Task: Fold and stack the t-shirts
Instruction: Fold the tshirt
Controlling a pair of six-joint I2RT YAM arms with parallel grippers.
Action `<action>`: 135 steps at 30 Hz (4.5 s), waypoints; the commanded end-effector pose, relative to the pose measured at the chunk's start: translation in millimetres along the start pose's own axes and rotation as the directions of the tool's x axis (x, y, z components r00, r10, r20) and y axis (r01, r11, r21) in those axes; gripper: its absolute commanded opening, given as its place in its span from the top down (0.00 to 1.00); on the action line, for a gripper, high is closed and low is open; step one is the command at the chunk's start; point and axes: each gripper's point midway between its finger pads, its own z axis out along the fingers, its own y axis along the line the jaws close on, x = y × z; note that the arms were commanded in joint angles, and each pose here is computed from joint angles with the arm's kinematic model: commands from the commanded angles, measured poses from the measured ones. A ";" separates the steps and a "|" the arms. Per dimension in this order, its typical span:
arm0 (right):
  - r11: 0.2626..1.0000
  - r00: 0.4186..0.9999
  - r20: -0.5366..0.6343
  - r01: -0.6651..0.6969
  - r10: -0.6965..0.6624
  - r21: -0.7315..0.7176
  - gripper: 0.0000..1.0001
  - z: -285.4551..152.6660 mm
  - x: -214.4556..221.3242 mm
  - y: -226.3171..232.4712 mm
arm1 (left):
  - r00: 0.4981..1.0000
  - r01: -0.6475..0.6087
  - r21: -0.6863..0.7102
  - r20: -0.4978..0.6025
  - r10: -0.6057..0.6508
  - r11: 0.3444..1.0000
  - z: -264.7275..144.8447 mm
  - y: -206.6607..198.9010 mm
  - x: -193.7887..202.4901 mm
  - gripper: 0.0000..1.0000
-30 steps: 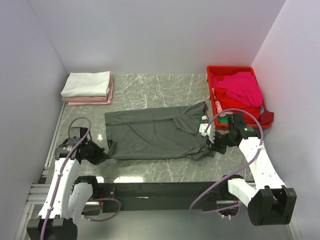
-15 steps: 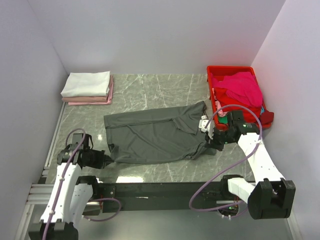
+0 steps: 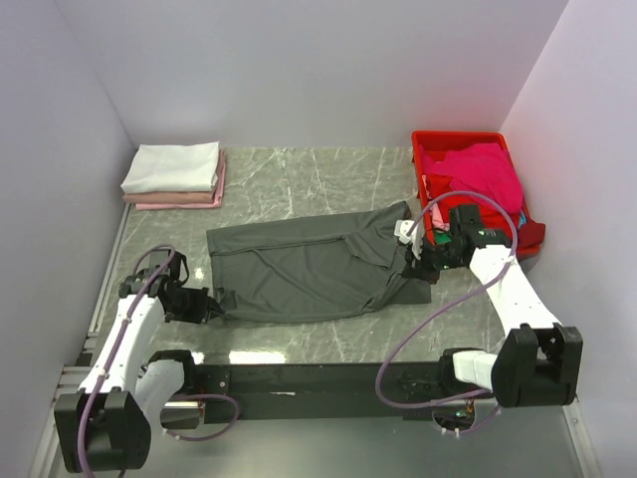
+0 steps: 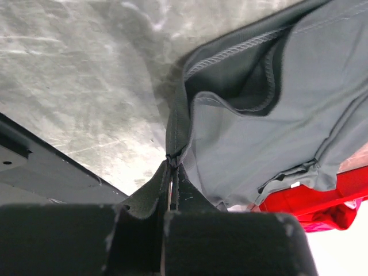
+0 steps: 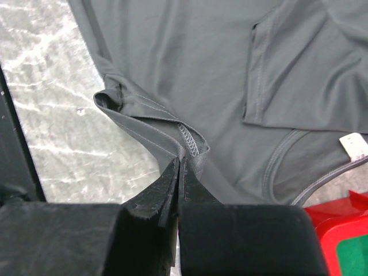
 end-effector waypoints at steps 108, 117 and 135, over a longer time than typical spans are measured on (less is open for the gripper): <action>0.952 0.976 -0.014 -0.208 0.216 0.226 1.00 42.0 -31.7 -168.7 | 0.985 -0.159 -0.030 0.059 0.160 0.987 45.0 -111.2 -67.0 0.99; 0.946 0.974 -0.025 -0.214 0.227 0.244 1.00 43.1 -27.7 -171.7 | 0.980 -0.183 -0.039 0.067 0.186 0.982 47.8 -116.5 -72.0 0.99; 0.952 0.973 -0.074 -0.198 0.220 0.233 1.00 59.4 -27.5 -174.4 | 0.970 -0.239 -0.031 0.043 0.241 0.970 53.5 -120.6 -71.3 0.97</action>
